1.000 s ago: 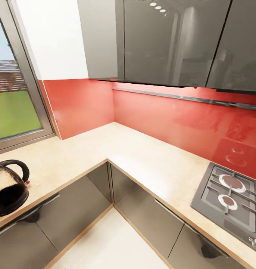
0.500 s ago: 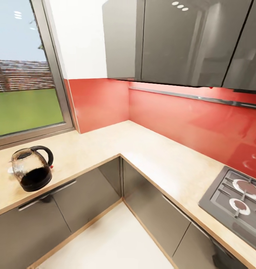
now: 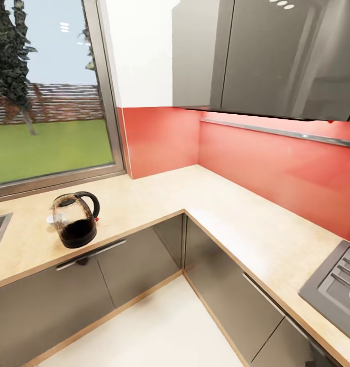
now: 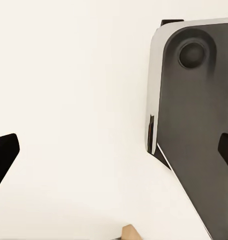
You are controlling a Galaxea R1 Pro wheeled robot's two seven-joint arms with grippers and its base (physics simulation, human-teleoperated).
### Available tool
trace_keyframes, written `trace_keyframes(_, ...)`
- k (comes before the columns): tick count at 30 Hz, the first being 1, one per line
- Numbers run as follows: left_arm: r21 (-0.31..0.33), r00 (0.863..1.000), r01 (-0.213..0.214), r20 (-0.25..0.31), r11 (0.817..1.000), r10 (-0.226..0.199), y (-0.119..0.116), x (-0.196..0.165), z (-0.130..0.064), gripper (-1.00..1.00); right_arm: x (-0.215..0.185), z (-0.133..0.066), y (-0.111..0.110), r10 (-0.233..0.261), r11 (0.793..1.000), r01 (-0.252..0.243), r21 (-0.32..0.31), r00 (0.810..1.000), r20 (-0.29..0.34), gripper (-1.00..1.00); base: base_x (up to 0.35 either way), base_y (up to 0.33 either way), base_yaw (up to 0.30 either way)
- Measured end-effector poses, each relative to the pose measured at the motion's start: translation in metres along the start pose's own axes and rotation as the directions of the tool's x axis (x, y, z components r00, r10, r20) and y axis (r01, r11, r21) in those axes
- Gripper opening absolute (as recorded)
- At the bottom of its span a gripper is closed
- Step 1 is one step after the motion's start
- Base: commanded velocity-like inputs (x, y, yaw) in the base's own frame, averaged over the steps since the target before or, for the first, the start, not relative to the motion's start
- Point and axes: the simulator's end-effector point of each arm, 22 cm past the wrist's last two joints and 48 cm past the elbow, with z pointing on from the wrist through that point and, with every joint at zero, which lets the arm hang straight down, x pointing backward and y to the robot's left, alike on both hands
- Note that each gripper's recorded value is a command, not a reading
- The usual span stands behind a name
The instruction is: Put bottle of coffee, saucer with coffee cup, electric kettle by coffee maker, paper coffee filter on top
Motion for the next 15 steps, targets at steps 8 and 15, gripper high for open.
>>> trace_keyframes(8, 0.000, 1.000, 0.000, 0.000, 1.000, 0.000, 0.0000, -0.0001, 0.0000, 1.00, 0.0003, 0.0000, 0.0000, 0.000, 1.000, 0.000, 0.000, 1.000, 0.000, 1.00, 0.000, 0.000, 0.277)
trace_keyframes(15, 0.000, 1.000, 0.000, 0.001, 1.000, 0.000, 0.0000, -0.0003, 0.0000, 1.00, 0.0003, 0.0000, 0.0000, 0.000, 1.000, 0.000, 0.000, 1.000, 0.000, 1.00, 0.000, 0.000, 0.277)
